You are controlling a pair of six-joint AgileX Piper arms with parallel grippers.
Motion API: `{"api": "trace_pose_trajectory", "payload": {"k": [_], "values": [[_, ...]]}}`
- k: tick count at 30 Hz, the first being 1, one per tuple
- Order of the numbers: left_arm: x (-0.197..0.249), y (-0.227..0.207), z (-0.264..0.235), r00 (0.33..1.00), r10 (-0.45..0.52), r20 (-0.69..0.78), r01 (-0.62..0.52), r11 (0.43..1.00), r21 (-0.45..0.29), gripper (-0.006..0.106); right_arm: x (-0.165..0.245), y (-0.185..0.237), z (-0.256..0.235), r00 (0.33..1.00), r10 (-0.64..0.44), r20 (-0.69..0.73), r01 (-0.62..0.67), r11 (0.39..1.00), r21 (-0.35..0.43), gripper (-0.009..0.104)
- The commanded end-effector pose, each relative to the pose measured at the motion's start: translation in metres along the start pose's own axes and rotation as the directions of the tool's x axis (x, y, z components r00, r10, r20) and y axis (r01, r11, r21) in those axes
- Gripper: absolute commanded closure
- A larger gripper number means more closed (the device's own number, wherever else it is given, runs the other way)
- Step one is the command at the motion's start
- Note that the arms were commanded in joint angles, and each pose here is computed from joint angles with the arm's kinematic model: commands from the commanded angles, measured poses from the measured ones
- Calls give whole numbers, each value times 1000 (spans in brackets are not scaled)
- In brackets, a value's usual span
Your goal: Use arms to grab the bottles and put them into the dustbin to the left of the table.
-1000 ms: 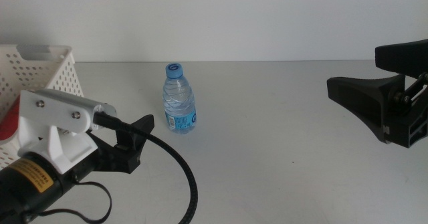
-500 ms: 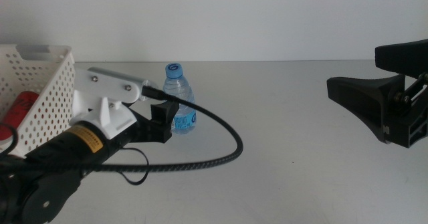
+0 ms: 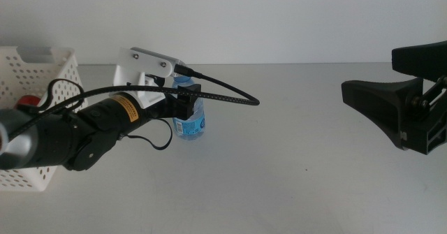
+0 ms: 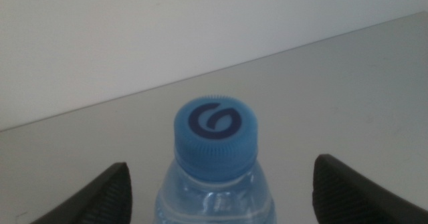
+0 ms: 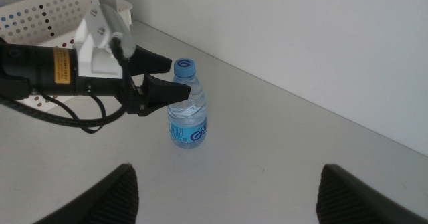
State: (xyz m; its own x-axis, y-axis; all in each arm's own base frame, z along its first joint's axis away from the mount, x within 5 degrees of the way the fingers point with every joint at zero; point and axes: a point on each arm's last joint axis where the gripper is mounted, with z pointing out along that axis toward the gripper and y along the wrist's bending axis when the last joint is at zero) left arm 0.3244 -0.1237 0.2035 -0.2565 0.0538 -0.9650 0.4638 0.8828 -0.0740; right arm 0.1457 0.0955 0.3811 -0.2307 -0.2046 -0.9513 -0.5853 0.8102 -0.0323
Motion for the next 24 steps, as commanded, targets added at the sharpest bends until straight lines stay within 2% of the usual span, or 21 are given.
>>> {"api": "trace_pose_trajectory", "payload": {"k": [1,10,14,16,20,22,24], "values": [[-21,2,9,991,-20,134,16,999,34,10,-15,-1,-7,995,-16,101,15,1000,13,27],[13,8,47,989,-57,137,49,997,64,10,-15,-1,-7,995,-16,101,15,1000,13,27],[20,8,53,971,-85,224,65,993,96,14,-15,-1,-7,995,-16,101,15,1000,13,27],[24,9,55,969,-94,227,75,993,91,22,-15,-1,-7,995,-16,101,15,1000,13,27],[28,7,56,974,-89,211,67,992,107,55,-15,-1,-7,995,-16,101,15,1000,13,27],[23,5,53,978,-70,195,46,991,123,76,-15,-1,-7,995,-16,101,15,1000,13,27],[18,4,50,986,-68,153,50,992,118,88,-15,-1,-7,995,-16,101,15,1000,13,27]]}}
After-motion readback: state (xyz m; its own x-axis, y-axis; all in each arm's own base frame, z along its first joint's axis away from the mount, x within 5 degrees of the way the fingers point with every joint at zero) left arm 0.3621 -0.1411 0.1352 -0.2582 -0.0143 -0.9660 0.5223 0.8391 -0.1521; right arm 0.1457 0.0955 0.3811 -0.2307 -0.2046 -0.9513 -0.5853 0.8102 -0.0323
